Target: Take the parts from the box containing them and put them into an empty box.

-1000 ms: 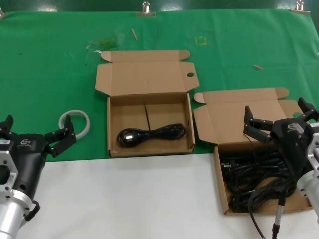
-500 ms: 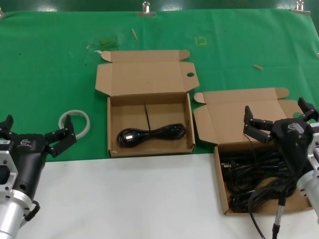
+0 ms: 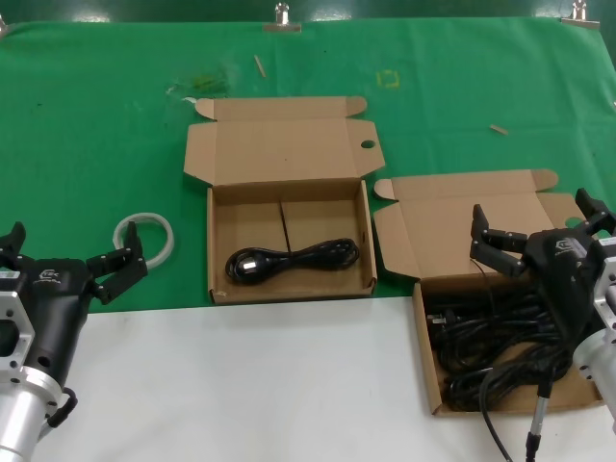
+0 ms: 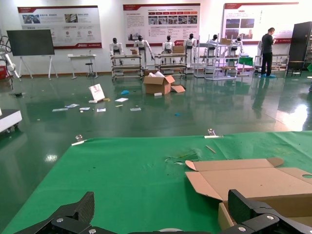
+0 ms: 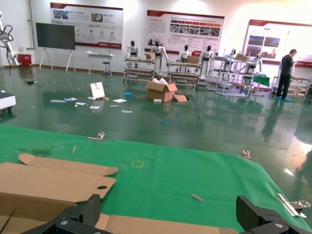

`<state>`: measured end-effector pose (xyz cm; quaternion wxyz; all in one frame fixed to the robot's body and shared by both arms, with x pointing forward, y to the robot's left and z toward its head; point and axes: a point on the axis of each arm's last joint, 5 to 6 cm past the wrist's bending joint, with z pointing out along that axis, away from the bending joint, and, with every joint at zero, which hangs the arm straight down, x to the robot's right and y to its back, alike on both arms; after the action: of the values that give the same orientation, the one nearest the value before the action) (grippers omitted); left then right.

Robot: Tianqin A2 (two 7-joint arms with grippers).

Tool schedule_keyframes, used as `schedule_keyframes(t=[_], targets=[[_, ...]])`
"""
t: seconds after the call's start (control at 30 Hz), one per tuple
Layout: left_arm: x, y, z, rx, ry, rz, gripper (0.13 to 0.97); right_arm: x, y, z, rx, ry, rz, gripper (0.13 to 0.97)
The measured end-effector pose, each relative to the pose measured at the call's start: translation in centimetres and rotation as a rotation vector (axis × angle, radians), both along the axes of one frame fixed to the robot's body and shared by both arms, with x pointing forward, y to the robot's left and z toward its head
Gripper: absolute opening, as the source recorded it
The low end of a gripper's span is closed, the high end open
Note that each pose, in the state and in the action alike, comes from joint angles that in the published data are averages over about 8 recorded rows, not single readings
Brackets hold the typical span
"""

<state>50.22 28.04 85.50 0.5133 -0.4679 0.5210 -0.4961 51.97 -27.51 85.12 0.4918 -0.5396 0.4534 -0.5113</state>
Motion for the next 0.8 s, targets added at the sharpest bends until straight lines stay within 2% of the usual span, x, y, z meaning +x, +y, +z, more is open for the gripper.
schedule_keyframes(t=[0.8], targets=[[0.00,0.00,0.00,0.000,0.000,0.000,0.966,0.00,0.00,0.00,0.000,0.000,0.000,0.966]])
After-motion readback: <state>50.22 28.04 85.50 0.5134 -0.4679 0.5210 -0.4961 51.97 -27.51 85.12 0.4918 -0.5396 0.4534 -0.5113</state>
